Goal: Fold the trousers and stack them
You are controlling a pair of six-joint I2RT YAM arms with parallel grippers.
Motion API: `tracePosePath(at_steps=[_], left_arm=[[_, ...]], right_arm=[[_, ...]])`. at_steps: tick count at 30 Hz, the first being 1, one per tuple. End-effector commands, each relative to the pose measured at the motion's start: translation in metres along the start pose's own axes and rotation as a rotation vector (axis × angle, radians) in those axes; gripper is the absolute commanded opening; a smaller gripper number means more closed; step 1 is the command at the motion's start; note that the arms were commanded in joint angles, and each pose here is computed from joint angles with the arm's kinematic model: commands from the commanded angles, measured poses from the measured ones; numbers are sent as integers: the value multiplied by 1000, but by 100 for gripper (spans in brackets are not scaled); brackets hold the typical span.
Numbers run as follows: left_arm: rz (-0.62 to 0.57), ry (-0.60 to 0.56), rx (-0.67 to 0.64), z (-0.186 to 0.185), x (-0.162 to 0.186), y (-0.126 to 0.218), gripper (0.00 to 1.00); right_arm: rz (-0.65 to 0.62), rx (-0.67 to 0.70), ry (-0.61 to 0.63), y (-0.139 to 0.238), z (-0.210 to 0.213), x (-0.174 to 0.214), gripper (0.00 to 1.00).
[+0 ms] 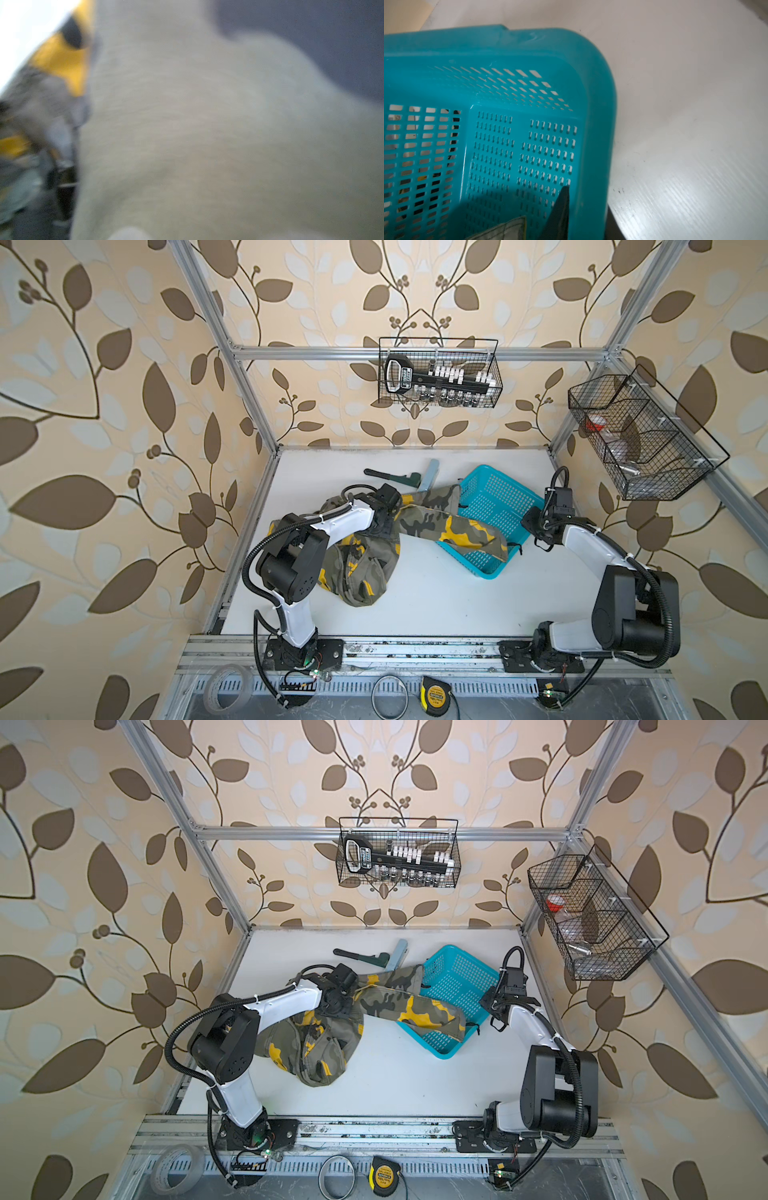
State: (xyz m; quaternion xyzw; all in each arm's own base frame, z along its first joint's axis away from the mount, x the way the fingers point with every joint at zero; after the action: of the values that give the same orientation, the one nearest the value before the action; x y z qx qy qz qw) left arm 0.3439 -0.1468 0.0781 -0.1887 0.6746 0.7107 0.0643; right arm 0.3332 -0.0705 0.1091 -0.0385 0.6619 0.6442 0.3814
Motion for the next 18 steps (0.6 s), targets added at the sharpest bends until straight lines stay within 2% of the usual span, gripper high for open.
tracePosePath(at_steps=[1, 8, 11, 13, 16, 18], left_arm=[[-37, 93, -176, 53, -2, 13, 0], [-144, 321, -309, 114, -5, 34, 0], [-171, 352, -324, 126, -3, 46, 0], [-215, 381, -381, 140, -4, 57, 0], [-273, 464, -397, 157, -5, 72, 0], [-290, 472, -376, 158, -7, 78, 0]], right_arm=[[19, 123, 72, -4, -25, -3, 13], [3, 274, 184, -14, -41, -38, 13], [3, 331, 258, -23, -41, -63, 13], [-2, 403, 294, -28, -48, -79, 13], [-9, 429, 299, -39, -54, -95, 14], [-40, 419, 304, -46, -49, -111, 14]])
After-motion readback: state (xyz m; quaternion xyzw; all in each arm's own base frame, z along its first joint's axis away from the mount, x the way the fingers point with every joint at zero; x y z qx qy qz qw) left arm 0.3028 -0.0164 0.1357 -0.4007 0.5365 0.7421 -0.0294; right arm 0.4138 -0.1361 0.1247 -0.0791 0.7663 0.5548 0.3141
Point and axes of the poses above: each gripper's point midway between its finger pads, its own y axis back along the fingers, its own z axis along the line the jaws close on, x = y × z, the point moved 3 cm from there along y, back along the fingers, and after that the axes turned 15 degrees about y, right-handed, at the moved point
